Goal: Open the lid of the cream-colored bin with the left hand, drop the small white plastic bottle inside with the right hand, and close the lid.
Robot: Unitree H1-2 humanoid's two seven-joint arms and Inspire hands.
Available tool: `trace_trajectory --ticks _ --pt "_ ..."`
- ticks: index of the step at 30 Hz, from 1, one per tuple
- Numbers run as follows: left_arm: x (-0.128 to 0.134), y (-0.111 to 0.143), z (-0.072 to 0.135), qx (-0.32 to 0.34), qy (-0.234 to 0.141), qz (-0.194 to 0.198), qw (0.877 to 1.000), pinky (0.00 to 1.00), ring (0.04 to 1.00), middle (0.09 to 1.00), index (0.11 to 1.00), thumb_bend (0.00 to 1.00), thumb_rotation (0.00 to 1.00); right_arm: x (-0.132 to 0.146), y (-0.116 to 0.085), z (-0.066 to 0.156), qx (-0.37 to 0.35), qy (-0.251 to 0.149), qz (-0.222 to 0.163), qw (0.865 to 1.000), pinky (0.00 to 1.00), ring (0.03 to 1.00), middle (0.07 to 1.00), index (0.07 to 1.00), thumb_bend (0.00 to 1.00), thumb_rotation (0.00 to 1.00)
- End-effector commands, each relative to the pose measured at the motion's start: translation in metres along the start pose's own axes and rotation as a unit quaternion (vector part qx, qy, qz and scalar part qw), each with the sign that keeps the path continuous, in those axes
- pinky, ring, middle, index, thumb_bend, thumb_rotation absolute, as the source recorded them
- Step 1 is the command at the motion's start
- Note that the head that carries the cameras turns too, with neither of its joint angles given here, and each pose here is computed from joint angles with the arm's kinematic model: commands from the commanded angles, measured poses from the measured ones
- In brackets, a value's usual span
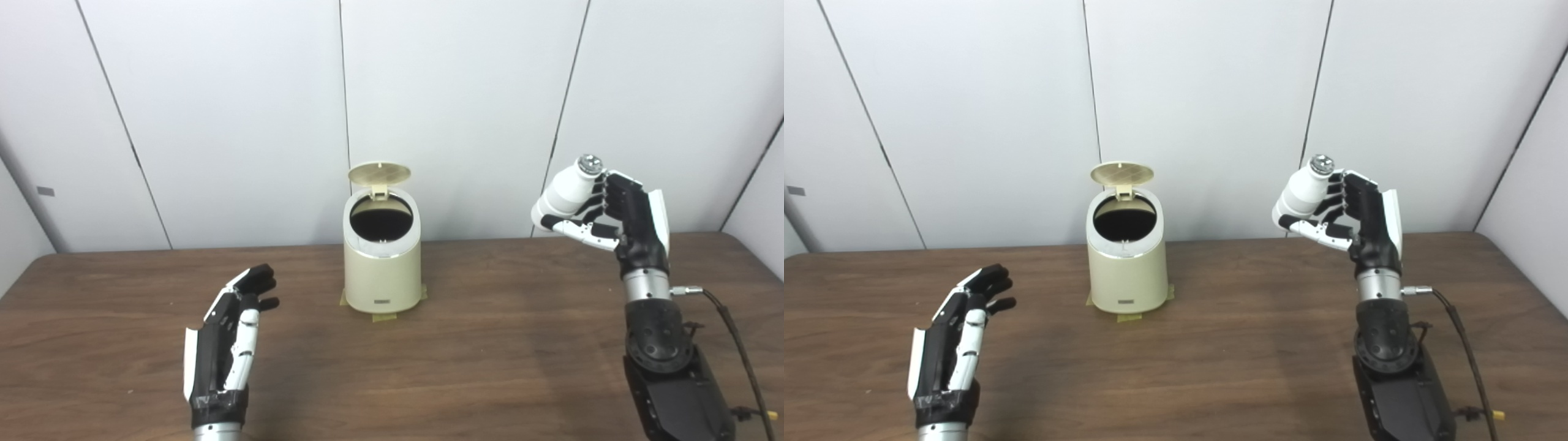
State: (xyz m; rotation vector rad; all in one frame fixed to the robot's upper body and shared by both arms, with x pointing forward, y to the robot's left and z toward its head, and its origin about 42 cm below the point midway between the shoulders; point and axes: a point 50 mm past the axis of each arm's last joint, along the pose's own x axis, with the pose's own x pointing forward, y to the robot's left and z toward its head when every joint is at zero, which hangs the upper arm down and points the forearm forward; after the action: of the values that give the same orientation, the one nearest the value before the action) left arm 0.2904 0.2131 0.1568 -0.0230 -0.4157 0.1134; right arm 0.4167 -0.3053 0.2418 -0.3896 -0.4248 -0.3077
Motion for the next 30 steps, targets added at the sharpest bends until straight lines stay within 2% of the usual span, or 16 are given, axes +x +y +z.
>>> trace_trajectory --ticks 1,3,4,5,7,11,16,23,26,30 --pt "0.014 -0.007 0.012 -0.007 -0.045 -0.004 0.999 0.7 0.783 0.79 0.771 0.32 0.66 0.016 0.001 0.034 0.007 -0.059 0.002 0.998 0.26 0.397 0.468 0.512 0.52 0.0" --pt "0.014 -0.008 0.012 -0.006 -0.044 -0.004 0.999 0.7 0.783 0.789 0.771 0.31 0.66 0.015 0.007 0.043 0.008 -0.09 0.018 0.996 0.29 0.416 0.475 0.508 0.52 0.0" --pt "0.014 -0.009 0.012 -0.007 -0.045 -0.004 0.999 0.71 0.784 0.789 0.771 0.31 0.66 0.014 0.012 0.048 0.007 -0.096 0.024 0.995 0.31 0.424 0.476 0.505 0.52 0.0" --pt "0.015 -0.009 0.012 -0.007 -0.046 -0.004 0.999 0.7 0.781 0.787 0.769 0.31 0.65 0.012 0.016 0.052 0.012 -0.097 0.029 0.995 0.38 0.457 0.483 0.48 0.52 0.0" --pt "0.015 -0.01 0.012 -0.007 -0.047 -0.004 0.999 0.7 0.781 0.787 0.768 0.31 0.65 0.009 0.023 0.06 0.026 -0.1 0.043 0.994 0.39 0.465 0.487 0.472 0.52 0.0" --pt "0.015 -0.011 0.011 -0.006 -0.046 -0.004 0.999 0.7 0.783 0.789 0.77 0.32 0.66 0.006 0.036 0.07 0.035 -0.126 0.074 0.989 0.36 0.442 0.49 0.489 0.52 0.0" --pt "0.016 -0.012 0.008 -0.005 -0.044 -0.003 0.999 0.71 0.786 0.79 0.773 0.34 0.68 0.004 0.055 0.074 0.053 -0.121 0.102 0.986 0.34 0.429 0.485 0.501 0.52 0.0" --pt "0.016 -0.015 0.007 -0.007 -0.043 -0.001 0.999 0.72 0.785 0.791 0.769 0.29 0.66 -0.004 0.083 0.1 0.052 -0.144 0.138 0.979 0.32 0.429 0.475 0.504 0.52 0.0" --pt "0.016 -0.016 0.006 -0.003 -0.041 -0.001 0.999 0.72 0.787 0.793 0.773 0.32 0.68 -0.005 0.093 0.108 0.052 -0.152 0.145 0.976 0.31 0.421 0.476 0.508 0.52 0.0" --pt "0.016 -0.018 0.006 -0.007 -0.039 0.002 0.999 0.72 0.784 0.79 0.77 0.29 0.66 -0.004 0.105 0.113 0.062 -0.154 0.155 0.974 0.31 0.429 0.479 0.501 0.52 0.0"
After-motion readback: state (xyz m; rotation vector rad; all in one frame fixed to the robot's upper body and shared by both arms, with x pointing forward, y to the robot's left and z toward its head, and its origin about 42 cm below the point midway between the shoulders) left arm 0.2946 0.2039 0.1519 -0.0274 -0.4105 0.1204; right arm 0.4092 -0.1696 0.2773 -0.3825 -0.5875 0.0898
